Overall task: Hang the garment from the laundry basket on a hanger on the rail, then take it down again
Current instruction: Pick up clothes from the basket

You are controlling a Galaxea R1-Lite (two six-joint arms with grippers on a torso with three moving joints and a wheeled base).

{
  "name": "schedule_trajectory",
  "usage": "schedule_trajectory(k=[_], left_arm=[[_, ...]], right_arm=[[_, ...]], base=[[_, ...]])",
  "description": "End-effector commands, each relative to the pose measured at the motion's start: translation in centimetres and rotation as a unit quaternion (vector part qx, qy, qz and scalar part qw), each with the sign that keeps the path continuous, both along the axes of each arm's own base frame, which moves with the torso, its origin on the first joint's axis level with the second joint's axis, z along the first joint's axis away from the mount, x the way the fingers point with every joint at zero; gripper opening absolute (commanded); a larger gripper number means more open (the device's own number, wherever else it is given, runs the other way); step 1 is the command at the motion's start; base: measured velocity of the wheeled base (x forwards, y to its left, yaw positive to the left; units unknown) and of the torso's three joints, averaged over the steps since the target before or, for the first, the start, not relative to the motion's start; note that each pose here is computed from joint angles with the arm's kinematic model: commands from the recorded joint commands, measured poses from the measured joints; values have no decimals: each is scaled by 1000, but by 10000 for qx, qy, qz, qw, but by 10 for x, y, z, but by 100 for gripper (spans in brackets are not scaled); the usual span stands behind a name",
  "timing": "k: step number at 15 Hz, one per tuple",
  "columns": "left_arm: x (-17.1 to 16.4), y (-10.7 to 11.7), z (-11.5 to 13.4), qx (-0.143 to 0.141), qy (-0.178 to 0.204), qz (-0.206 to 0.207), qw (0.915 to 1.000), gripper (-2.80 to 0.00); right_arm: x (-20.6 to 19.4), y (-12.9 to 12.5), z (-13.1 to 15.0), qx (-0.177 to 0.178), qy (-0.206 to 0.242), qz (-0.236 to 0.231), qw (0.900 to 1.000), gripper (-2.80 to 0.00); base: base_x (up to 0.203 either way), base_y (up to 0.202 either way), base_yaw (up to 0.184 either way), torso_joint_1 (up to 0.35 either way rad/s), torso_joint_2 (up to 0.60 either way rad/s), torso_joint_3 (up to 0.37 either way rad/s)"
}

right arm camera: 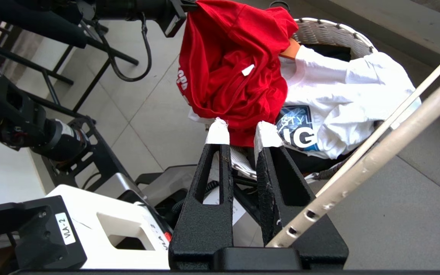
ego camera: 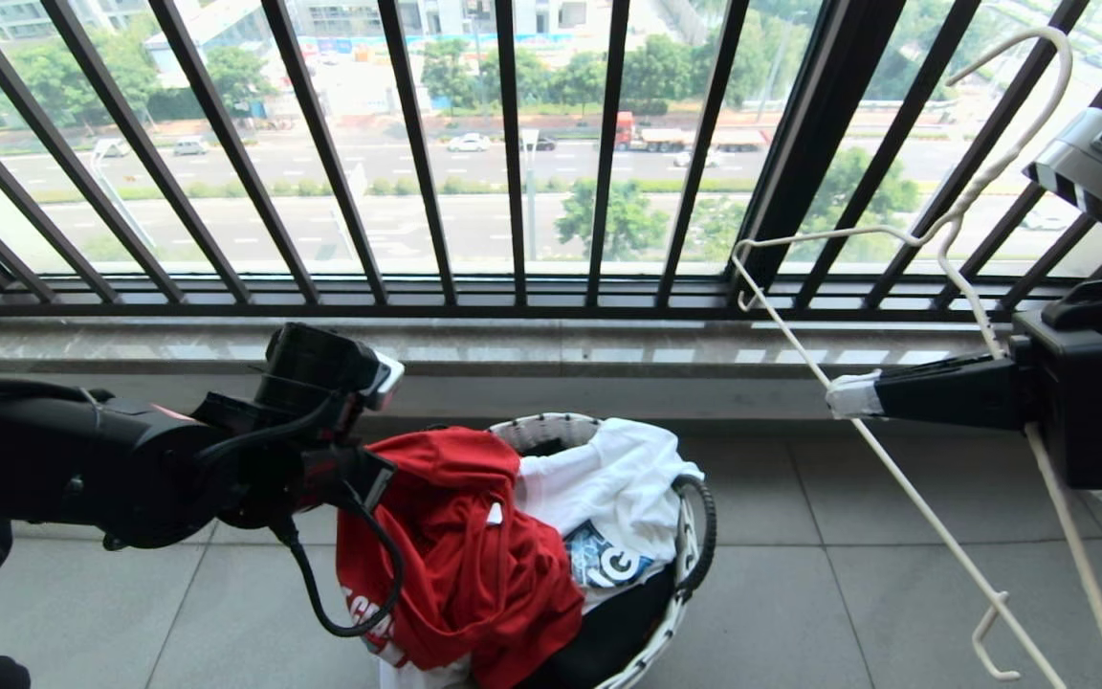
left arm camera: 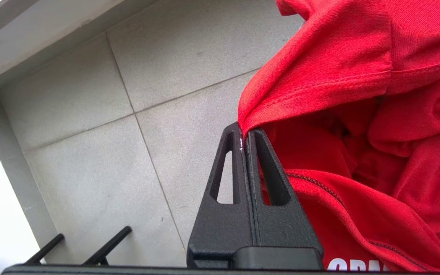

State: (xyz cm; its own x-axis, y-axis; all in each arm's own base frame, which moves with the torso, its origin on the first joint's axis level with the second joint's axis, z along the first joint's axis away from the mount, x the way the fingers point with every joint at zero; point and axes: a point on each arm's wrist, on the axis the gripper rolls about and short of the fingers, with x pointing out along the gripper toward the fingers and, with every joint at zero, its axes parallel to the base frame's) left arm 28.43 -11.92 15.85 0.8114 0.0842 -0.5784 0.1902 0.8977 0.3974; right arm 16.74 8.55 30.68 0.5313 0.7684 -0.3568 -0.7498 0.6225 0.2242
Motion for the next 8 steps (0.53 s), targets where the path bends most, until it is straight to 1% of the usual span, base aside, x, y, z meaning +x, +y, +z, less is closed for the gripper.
schedule_trajectory(k=[1,4,5,8], left_arm=[[-5,5,-12,137,204,6,9997,-280],[-10,-4,-32,282,534,-172,9980,-280],[-9,-6,-37,320,602,-199,9975,0],[-16,-17,-37,352,630,-418,9965,0]], right_arm=[[0,0,0,0,18,17,10000,-280],[0,0,0,0,18,17,10000,-280],[0,0,0,1,8,10,10000,-280],[0,0,0,3,3,10,10000,-280]], base=[[0,0,0,0,0,0],[0,0,0,0,0,0],[0,0,0,0,0,0],[0,0,0,0,0,0]])
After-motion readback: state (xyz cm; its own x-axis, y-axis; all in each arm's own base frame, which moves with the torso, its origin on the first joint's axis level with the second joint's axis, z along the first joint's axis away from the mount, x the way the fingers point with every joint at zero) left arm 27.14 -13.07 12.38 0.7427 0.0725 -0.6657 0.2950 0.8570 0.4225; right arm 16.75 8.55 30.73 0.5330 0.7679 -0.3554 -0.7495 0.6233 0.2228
